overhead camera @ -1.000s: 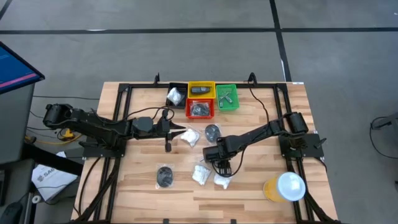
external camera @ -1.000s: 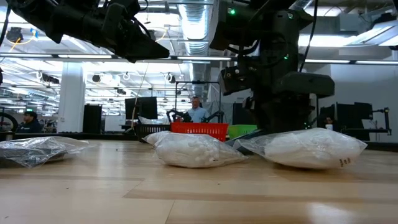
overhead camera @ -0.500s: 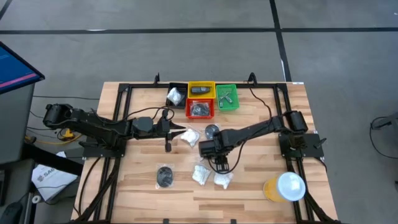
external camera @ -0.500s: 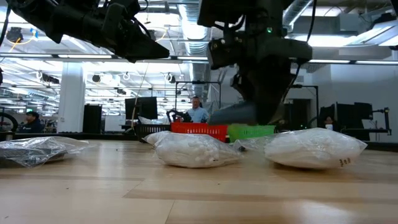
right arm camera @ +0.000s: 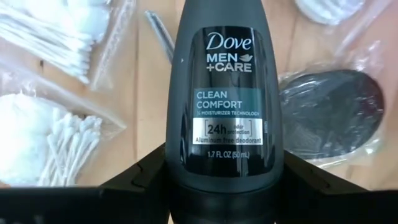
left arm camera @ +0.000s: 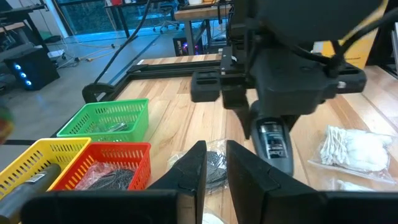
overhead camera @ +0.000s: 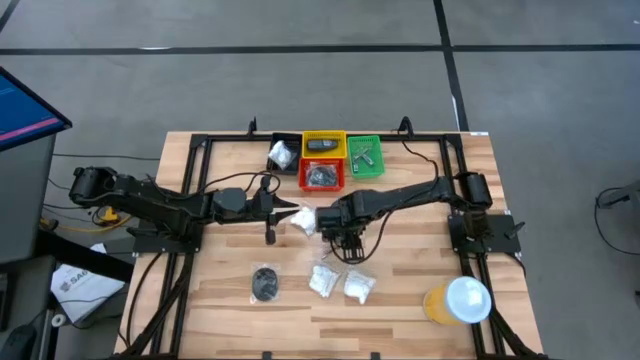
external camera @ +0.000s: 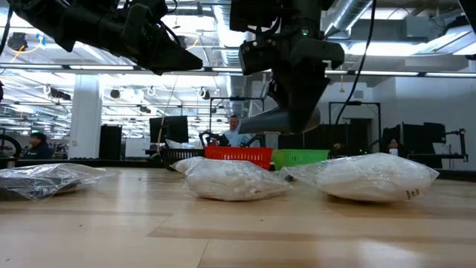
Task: Pick & Place Travel size toiletries
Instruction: Put the black deodorant into the yellow bin
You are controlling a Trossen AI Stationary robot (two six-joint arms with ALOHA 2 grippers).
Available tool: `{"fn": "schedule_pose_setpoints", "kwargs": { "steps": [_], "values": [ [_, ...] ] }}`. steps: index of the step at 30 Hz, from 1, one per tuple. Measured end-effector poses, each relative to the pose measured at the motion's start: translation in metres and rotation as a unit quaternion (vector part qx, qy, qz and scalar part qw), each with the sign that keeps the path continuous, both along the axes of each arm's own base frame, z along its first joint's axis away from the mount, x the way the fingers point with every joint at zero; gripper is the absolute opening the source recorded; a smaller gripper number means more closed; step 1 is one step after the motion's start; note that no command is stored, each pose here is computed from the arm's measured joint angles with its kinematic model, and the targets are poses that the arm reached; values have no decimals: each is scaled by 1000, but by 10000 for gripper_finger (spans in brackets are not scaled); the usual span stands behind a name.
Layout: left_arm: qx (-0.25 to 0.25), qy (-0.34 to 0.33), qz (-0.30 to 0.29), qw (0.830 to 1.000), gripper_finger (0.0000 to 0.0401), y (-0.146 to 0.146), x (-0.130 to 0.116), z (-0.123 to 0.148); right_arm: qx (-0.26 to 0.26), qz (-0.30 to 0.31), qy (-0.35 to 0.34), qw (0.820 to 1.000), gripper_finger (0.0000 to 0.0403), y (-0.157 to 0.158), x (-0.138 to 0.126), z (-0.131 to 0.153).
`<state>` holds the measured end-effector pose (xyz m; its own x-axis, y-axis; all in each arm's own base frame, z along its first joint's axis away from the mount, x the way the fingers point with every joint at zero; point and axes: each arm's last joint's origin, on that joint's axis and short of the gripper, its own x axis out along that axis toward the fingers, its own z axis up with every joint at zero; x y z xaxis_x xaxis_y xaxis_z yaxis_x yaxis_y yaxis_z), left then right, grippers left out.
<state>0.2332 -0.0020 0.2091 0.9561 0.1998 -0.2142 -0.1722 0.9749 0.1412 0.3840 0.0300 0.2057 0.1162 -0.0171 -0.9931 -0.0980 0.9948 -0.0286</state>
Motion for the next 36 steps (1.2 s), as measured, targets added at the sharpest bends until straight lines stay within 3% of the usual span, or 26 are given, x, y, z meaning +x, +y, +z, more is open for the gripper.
{"fn": "schedule_pose_setpoints", "kwargs": {
  "steps": [16,27,36],
  "values": [
    [0,0,0,1000,54,0,0,0,-4,-33,-5,999,190,-54,2,3],
    [0,0,0,1000,54,0,0,0,-14,-40,-70,997,191,-86,14,36],
    [0,0,0,1000,54,0,0,0,-29,-63,-118,991,190,-122,17,45]
  ]
}}
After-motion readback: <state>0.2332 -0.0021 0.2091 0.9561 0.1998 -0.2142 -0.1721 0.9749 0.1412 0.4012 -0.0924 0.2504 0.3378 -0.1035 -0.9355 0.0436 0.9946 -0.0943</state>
